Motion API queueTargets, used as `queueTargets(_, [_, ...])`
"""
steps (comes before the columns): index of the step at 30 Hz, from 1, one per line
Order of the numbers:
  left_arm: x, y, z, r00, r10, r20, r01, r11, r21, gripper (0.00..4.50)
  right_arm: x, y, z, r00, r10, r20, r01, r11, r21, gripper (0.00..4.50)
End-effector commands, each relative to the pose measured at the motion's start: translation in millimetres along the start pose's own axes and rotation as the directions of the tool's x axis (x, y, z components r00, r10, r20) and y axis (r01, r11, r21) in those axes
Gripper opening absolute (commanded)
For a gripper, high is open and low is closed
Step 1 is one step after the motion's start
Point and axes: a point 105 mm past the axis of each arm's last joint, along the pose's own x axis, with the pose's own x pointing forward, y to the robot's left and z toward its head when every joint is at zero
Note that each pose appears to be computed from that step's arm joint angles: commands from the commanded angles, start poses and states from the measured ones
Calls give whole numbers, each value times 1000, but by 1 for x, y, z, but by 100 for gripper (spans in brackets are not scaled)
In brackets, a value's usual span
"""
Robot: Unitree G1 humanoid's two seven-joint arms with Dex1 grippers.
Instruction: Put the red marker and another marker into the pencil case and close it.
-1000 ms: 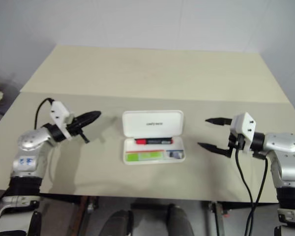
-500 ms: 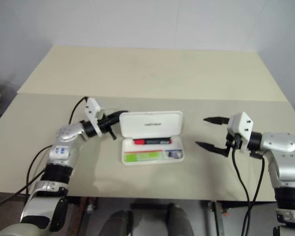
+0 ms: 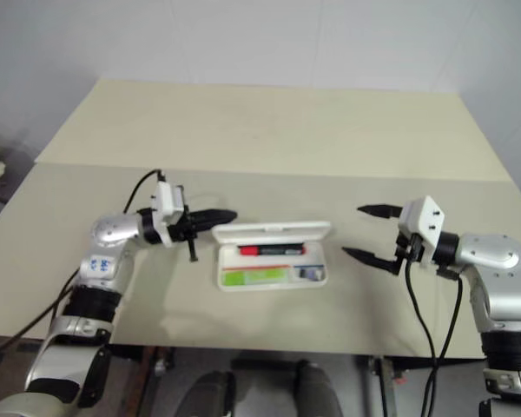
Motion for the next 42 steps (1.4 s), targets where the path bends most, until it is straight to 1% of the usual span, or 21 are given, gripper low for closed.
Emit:
queueTargets(1, [7, -9, 9, 994, -108, -20, 109, 992, 57, 4, -1, -2, 11, 1000, -8, 25, 9, 1000, -30, 450])
queueTargets(4, [15, -20, 8, 979, -195, -52, 198, 979, 52, 4, -4, -3, 11, 1000, -24, 20, 25, 999, -24, 450])
queueTargets(8, [28, -40, 6, 938, -330, -102, 334, 942, 25, 4, -11, -2, 10, 999, -39, 8, 40, 999, -14, 450])
queueTargets(12, [35, -49, 9, 921, -377, -99, 379, 925, 6, 4, -13, 1, 9, 999, -49, 2, 49, 999, -10, 450])
queueTargets(15, [41, -56, 4, 896, -417, -149, 421, 907, -6, 4, -15, 6, 8, 998, -62, 2, 62, 998, -4, 450])
queueTargets(19, [49, -56, -12, 885, -392, -252, 408, 913, 10, 4, -17, 11, 8, 996, -86, 3, 86, 996, 4, 450])
queueTargets(25, [60, -60, -14, 885, -377, -272, 399, 916, 31, 4, -17, 17, 9, 994, -107, 9, 107, 994, 13, 450])
queueTargets(33, [60, -68, -19, 868, -398, -297, 424, 905, 26, 4, -15, 20, 11, 993, -118, 19, 118, 993, 19, 450])
queueTargets(36, [59, -67, -20, 877, -383, -290, 406, 914, 20, 4, -13, 19, 10, 993, -119, 23, 118, 993, 20, 450])
queueTargets(38, [59, -60, -13, 903, -349, -249, 365, 931, 18, 4, -10, 19, 10, 993, -113, 30, 112, 993, 23, 450])
queueTargets(42, [53, -41, 14, 963, -255, -83, 257, 966, 9, 4, -6, 20, 9, 994, -100, 38, 99, 995, 30, 450])
